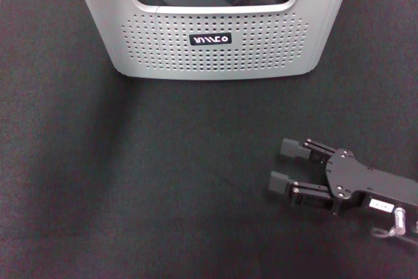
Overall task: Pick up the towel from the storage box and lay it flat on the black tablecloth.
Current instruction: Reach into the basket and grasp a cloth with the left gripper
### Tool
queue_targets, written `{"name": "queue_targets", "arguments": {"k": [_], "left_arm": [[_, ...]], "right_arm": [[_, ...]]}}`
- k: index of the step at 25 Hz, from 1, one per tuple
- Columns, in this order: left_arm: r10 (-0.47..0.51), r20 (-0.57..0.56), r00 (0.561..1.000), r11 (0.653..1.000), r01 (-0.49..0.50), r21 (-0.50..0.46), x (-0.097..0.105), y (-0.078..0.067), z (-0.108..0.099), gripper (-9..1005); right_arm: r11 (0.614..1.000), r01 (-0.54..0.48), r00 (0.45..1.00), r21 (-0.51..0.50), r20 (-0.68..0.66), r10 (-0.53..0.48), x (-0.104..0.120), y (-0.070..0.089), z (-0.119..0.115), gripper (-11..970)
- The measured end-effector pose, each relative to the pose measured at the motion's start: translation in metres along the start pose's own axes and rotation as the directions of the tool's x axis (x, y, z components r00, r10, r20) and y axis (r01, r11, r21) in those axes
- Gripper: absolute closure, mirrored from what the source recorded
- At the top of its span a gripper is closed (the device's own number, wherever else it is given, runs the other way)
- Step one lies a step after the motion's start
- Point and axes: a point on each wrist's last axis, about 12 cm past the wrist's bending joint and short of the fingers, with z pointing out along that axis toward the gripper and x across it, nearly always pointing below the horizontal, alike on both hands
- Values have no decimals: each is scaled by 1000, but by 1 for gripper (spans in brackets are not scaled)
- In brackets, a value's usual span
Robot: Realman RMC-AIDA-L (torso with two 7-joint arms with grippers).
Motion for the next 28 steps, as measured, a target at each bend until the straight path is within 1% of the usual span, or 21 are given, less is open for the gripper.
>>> {"name": "queue_targets", "arguments": {"k": [5, 12, 18, 28], "left_arm": [[4, -34, 999, 1000, -5, -16, 0, 0, 9, 395], [11, -33, 999, 999, -13, -41, 2, 2, 11, 396], [27, -38, 999, 999, -28, -36, 3, 0, 12, 564], [35, -54, 998, 999, -37, -25, 5, -4, 14, 641]], "right_arm": [[1000, 1, 1000, 0, -7, -1, 2, 0, 0, 96], [1000, -2, 1000, 0, -10, 2, 3, 1, -1, 96], [1000, -2, 1000, 0, -10, 2, 3, 1, -1, 97], [1000, -4, 1000, 2, -10, 4, 4, 1, -1, 98]]}}
